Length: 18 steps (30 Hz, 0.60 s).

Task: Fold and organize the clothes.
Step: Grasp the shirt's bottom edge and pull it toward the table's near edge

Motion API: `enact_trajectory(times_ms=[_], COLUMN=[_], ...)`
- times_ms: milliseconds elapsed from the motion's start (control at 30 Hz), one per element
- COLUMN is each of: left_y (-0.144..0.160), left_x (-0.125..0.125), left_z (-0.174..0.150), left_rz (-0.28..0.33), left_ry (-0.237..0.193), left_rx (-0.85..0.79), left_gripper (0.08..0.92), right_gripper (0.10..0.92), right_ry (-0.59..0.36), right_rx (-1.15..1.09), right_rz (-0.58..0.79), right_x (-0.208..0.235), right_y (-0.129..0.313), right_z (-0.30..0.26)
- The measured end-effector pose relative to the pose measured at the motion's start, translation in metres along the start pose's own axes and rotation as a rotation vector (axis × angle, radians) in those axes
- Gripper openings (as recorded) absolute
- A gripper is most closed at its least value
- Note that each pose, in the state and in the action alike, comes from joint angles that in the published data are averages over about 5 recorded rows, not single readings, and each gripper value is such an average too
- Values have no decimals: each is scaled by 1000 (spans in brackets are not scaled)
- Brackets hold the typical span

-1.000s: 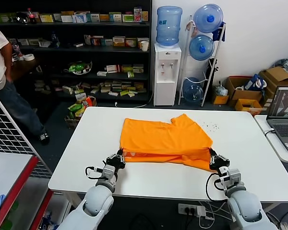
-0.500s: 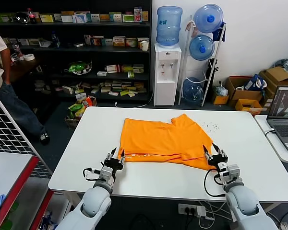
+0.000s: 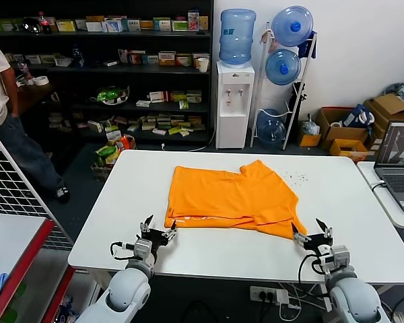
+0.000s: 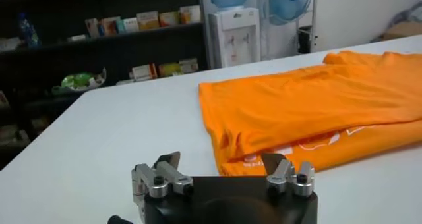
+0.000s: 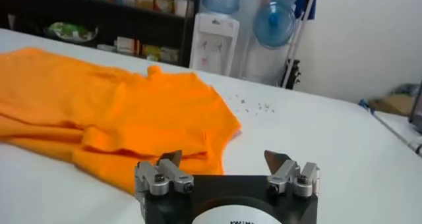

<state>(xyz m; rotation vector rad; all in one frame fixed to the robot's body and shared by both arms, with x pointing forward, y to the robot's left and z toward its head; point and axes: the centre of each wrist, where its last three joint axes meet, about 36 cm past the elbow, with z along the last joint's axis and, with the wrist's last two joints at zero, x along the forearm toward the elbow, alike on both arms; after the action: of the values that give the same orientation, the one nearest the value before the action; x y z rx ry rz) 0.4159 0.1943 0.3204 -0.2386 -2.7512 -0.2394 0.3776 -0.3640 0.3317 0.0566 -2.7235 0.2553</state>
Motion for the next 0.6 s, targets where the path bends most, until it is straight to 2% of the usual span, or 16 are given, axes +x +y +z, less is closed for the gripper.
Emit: enact_trajectory(times_ms=[200,300,600], left_y=[1,1,0], left_x=[-2,-5,-13], left_z=[2,2,1], left_rz=[-4,-1,12], left_ry=[44,59,83], left_rx=[34,52,82], left_gripper=[823,805,618], right_gripper=[817,766,606], right_ry=[48,63,91], right_rx=[16,20,36], right_rz=[-12,-22,-56], right_x=[6,5,-2], right_y=[-1,0,4], right_z=[10,13,17])
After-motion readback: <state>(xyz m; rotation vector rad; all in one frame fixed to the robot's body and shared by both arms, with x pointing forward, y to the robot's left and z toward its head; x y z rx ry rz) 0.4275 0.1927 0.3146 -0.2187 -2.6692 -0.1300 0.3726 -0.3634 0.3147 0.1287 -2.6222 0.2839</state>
